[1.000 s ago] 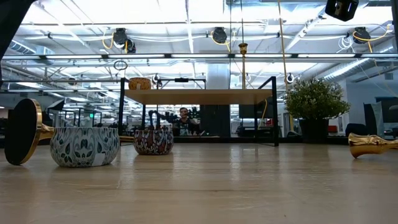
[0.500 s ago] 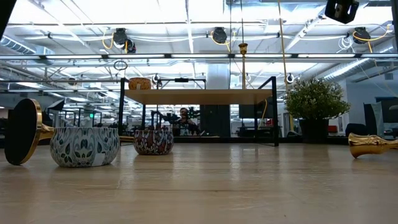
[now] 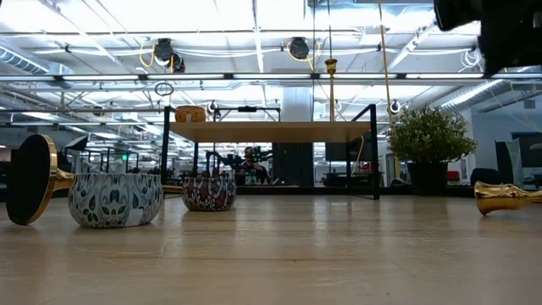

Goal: Pick & Place candle stick holders
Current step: Put the right candle holder aligned with the other candle holder on the shelf

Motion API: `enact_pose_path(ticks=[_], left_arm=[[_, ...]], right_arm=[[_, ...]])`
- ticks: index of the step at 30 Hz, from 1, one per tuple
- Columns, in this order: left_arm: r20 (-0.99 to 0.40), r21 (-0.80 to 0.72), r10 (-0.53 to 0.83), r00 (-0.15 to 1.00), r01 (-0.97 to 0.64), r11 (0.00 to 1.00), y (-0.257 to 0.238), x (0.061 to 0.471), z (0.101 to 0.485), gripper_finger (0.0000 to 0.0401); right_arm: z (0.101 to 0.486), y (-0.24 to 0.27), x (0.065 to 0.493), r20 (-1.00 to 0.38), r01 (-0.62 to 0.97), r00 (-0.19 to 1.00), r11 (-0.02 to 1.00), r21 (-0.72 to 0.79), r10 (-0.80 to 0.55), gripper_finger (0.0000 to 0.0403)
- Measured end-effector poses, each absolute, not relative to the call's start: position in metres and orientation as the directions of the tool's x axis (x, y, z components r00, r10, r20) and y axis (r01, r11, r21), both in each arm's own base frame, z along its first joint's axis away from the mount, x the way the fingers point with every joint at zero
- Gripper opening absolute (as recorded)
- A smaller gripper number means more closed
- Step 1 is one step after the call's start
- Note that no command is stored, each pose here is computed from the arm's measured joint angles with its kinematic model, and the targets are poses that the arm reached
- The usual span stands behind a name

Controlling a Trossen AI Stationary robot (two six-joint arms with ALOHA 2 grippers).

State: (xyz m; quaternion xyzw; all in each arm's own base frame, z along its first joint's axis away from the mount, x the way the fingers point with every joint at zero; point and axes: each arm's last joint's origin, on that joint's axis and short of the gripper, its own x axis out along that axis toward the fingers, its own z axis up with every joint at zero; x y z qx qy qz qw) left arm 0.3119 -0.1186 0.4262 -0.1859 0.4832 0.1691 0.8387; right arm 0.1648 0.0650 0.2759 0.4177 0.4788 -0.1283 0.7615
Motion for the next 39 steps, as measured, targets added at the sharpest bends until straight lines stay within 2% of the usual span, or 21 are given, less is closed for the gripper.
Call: enact_pose_path(ticks=[4, 7, 10, 14, 17, 20, 22, 24, 28, 31, 34, 39], left_arm=[[-0.882, -0.157, 0.088, 0.463, -0.464, 0.872, -0.124, 0.311, 0.423, 0.0006], [-0.919, -0.158, 0.009, 0.394, -0.387, 0.908, -0.131, 0.311, 0.411, 0.0017], [-0.953, -0.134, -0.039, 0.3, -0.301, 0.944, -0.14, 0.311, 0.392, 0.0029], [-0.992, -0.08, -0.053, 0.113, -0.251, 0.965, -0.153, 0.306, 0.351, 0.0031], [-1.0, -0.013, -0.008, 0.02, -0.289, 0.957, -0.158, 0.285, 0.326, 0.0026], [-0.996, 0.088, 0.084, -0.028, -0.446, 0.891, -0.15, 0.263, 0.3, 0.0016], [-0.993, 0.087, 0.114, 0.006, -0.597, 0.798, -0.143, 0.252, 0.284, 0.0007], [-0.993, -0.001, 0.081, 0.082, -0.712, 0.702, -0.136, 0.241, 0.273, 0.0004], [-0.976, -0.198, -0.041, 0.213, -0.793, 0.576, -0.128, 0.226, 0.251, 0.0017], [-0.964, -0.256, -0.067, 0.258, -0.827, 0.5, -0.121, 0.219, 0.239, 0.003], [-0.957, -0.283, -0.087, 0.277, -0.826, 0.487, -0.116, 0.216, 0.235, 0.0042], [-0.922, -0.367, -0.106, 0.372, -0.758, 0.54, -0.114, 0.221, 0.243, 0.006]], right_arm=[[0.266, 0.074, 0.176, -0.855, 0.663, 0.443, 0.544, 0.514, 0.269, 0.016], [0.261, 0.083, 0.184, -0.847, 0.666, 0.436, 0.524, 0.531, 0.305, 0.0172], [0.256, 0.091, 0.188, -0.851, 0.683, 0.405, 0.508, 0.524, 0.333, 0.0189], [0.252, 0.103, 0.185, -0.859, 0.717, 0.343, 0.485, 0.501, 0.38, 0.021], [0.249, 0.109, 0.18, -0.879, 0.749, 0.307, 0.477, 0.46, 0.365, 0.022], [0.247, 0.109, 0.175, -0.905, 0.783, 0.277, 0.469, 0.408, 0.324, 0.0226], [0.246, 0.109, 0.174, -0.911, 0.795, 0.28, 0.459, 0.397, 0.303, 0.0228], [0.246, 0.109, 0.175, -0.913, 0.799, 0.284, 0.455, 0.394, 0.292, 0.0229], [0.242, 0.108, 0.178, -0.919, 0.8, 0.276, 0.462, 0.383, 0.283, 0.0229], [0.231, 0.106, 0.179, -0.925, 0.809, 0.234, 0.468, 0.356, 0.3, 0.0229], [0.215, 0.108, 0.179, -0.924, 0.815, 0.197, 0.469, 0.34, 0.328, 0.023], [0.192, 0.109, 0.182, -0.922, 0.821, 0.206, 0.454, 0.346, 0.328, 0.023]])
